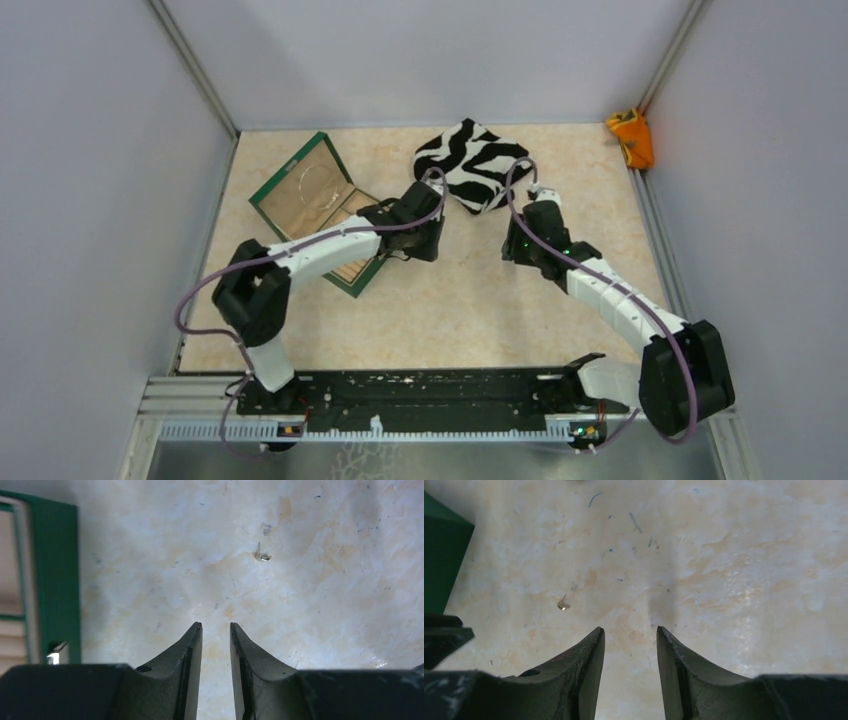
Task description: Organize the mixed jewelry
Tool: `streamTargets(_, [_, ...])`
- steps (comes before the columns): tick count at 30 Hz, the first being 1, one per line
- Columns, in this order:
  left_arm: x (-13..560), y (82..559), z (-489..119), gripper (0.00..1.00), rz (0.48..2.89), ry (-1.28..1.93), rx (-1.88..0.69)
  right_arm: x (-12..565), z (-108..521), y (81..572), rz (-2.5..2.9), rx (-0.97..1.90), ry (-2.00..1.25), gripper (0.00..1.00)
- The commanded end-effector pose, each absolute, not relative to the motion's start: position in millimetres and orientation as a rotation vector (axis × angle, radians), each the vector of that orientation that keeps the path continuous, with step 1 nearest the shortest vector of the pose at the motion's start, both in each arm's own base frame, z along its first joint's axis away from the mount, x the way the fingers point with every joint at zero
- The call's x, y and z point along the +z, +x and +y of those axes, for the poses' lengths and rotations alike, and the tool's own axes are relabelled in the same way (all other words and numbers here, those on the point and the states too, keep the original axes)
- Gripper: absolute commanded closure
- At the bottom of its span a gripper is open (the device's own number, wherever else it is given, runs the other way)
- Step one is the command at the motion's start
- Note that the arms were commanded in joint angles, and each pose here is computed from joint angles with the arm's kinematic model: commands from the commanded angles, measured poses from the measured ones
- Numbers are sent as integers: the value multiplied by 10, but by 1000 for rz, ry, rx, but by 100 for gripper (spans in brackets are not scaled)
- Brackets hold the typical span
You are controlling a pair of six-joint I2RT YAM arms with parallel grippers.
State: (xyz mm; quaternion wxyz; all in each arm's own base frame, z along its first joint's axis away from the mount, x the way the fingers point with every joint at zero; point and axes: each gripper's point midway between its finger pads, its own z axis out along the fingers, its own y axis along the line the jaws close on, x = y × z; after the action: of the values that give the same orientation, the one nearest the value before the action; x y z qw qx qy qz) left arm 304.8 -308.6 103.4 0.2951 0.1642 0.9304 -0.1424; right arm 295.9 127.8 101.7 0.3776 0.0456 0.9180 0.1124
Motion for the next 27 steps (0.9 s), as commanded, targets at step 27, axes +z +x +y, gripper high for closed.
streamTargets(27, [297,3109,-4030,58,2583,747,-456,1201,943,3046,2260,315,234,57])
